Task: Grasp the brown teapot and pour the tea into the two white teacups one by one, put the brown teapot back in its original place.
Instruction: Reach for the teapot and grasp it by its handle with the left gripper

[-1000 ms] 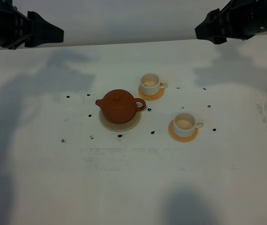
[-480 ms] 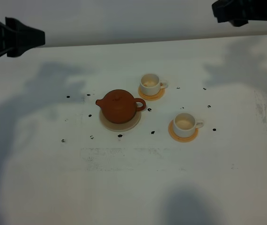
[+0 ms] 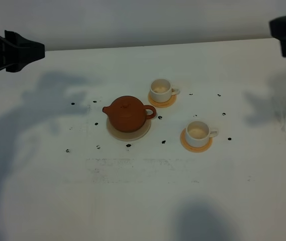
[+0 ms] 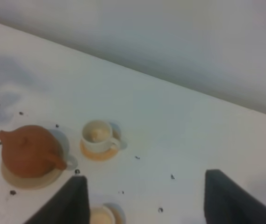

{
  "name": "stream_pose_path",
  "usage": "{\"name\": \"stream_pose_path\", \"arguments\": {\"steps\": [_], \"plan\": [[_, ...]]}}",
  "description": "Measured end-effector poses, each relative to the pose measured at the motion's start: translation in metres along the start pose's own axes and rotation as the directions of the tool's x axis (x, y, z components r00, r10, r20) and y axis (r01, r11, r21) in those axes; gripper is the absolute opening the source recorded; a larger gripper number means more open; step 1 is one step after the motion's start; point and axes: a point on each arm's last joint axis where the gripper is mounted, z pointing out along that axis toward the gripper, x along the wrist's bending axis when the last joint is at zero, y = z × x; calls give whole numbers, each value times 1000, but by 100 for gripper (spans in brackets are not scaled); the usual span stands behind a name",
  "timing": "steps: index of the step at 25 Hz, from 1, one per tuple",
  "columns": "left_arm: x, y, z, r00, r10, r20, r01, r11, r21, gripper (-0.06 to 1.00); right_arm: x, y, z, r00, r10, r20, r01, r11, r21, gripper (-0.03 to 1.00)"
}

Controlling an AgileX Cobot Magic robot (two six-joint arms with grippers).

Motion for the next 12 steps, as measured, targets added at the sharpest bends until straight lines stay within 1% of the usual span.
{"name": "stream_pose_path", "arguments": {"steps": [6, 12], "plan": [[-13, -5, 23, 998, 47, 35, -48, 998, 50, 50, 11, -35, -53, 1000, 14, 22, -13, 999, -38, 54], [-22, -14, 55, 995, 72, 64, -79, 991, 108, 50, 17, -67, -107, 995, 29, 90, -23, 998, -61, 54]]}}
